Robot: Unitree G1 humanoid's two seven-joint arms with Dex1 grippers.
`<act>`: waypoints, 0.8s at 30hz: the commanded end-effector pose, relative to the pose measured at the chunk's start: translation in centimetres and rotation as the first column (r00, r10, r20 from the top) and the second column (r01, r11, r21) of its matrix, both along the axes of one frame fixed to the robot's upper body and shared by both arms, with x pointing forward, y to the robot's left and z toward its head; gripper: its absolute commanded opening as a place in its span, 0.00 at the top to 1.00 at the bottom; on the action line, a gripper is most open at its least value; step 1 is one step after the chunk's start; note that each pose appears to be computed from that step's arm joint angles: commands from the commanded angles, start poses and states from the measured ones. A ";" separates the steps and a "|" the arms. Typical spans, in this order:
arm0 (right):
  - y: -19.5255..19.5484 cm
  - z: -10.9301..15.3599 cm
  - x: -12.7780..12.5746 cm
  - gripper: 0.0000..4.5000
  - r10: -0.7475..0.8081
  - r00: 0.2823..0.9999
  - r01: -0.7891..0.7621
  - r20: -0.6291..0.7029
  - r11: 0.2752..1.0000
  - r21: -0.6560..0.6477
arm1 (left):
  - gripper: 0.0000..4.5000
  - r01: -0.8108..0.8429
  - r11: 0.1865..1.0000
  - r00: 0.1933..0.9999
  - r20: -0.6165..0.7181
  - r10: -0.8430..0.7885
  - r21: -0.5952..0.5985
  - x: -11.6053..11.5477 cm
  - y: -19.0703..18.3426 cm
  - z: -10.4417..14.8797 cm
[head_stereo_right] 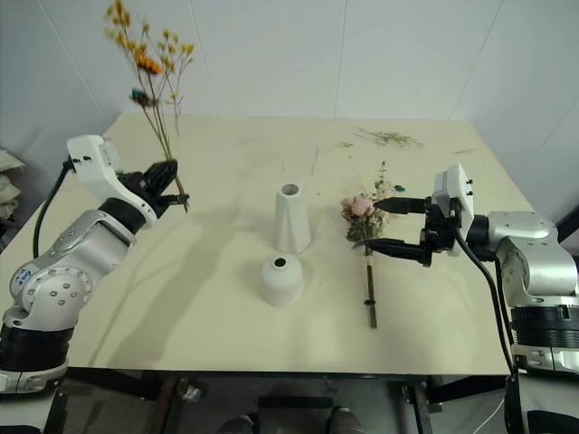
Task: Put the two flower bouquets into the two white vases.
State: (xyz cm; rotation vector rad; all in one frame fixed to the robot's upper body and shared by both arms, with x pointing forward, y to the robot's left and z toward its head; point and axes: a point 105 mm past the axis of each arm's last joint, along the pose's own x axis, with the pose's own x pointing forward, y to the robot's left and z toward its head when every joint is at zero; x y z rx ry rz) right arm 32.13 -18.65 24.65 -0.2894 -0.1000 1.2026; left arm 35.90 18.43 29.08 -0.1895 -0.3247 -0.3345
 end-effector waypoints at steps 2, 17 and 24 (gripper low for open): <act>-0.5 1.5 -1.7 0.00 -0.049 0.996 0.047 0.074 0.998 0.033 | 0.99 0.280 0.958 0.899 0.336 -0.283 0.059 -2.3 -3.3 5.0; -0.9 0.9 -4.3 0.00 -0.167 0.982 0.160 0.090 0.984 0.077 | 0.99 0.878 0.466 0.424 0.272 -0.864 0.109 -5.5 -10.5 1.6; -1.1 0.4 -5.0 0.00 -0.207 0.975 0.199 0.081 0.976 0.089 | 0.99 0.904 0.402 0.381 0.154 -0.912 0.146 -4.7 -10.7 -0.8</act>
